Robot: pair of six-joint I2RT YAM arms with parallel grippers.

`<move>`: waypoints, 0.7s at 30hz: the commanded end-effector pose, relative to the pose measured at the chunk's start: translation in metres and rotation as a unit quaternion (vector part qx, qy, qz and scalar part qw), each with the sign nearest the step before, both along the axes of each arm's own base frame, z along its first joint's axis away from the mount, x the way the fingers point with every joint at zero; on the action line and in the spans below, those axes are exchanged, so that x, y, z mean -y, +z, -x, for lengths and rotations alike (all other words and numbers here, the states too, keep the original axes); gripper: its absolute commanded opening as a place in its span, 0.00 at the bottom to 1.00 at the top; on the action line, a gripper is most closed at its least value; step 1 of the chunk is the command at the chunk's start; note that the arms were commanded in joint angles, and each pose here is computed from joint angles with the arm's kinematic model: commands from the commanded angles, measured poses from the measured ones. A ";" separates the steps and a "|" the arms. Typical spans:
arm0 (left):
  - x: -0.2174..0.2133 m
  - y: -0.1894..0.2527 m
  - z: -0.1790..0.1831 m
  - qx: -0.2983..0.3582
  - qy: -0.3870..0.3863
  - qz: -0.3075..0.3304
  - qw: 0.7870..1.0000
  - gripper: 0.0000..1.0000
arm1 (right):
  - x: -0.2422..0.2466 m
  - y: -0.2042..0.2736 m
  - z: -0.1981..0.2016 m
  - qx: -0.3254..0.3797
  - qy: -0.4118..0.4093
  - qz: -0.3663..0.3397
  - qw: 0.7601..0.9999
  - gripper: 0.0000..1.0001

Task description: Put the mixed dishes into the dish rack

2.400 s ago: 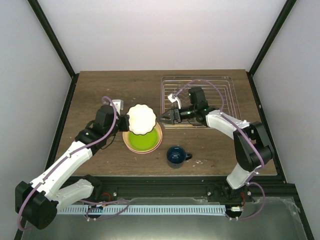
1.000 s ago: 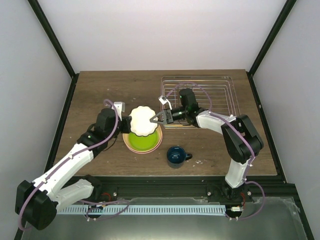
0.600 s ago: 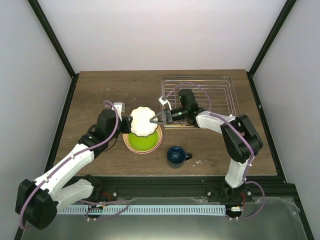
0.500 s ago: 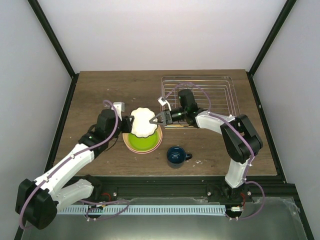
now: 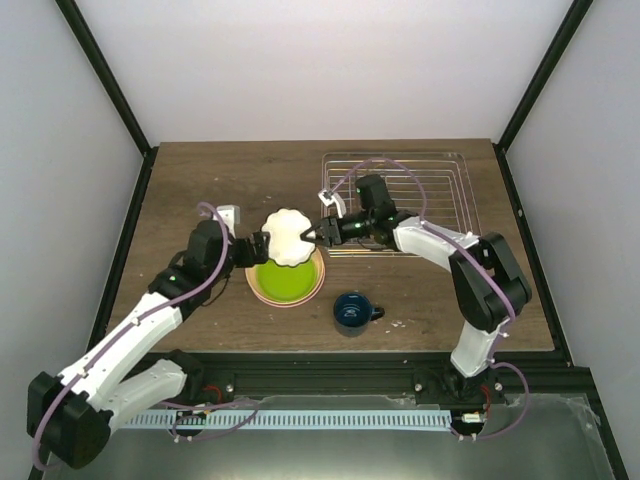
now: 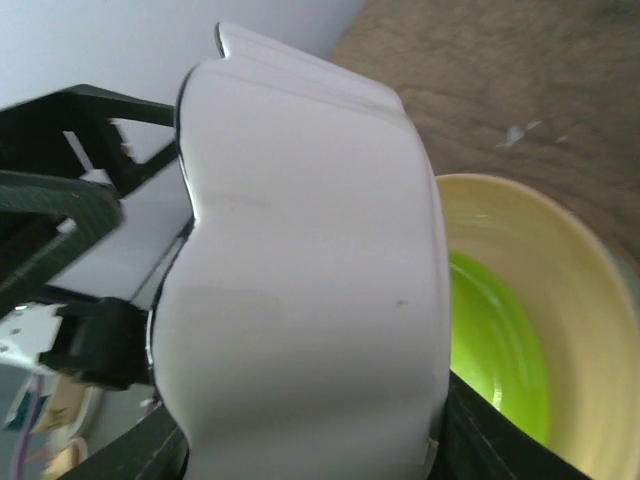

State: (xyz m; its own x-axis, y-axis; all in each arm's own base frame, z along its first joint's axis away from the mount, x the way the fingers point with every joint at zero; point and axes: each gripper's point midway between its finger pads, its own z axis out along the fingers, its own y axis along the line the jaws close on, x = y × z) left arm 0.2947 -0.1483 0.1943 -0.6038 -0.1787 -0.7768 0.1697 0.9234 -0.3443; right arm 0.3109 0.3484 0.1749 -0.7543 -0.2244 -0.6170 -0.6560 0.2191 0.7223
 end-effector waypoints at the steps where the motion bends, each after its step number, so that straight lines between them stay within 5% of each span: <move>1: -0.036 0.021 0.002 0.019 0.073 -0.047 0.996 1.00 | 0.007 0.070 -0.023 0.139 -0.061 0.006 0.988 0.25; 6: -0.056 0.013 0.010 0.002 0.108 -0.077 0.991 1.00 | 0.035 0.089 -0.044 0.193 -0.163 0.070 0.965 0.25; 10: -0.058 0.006 0.011 -0.006 0.113 -0.080 0.990 1.00 | 0.073 0.116 -0.062 0.249 -0.266 0.121 0.924 0.25; 21: -0.067 -0.003 0.013 -0.014 0.132 -0.096 0.986 1.00 | 0.204 0.149 -0.089 0.319 -0.518 0.308 0.732 0.25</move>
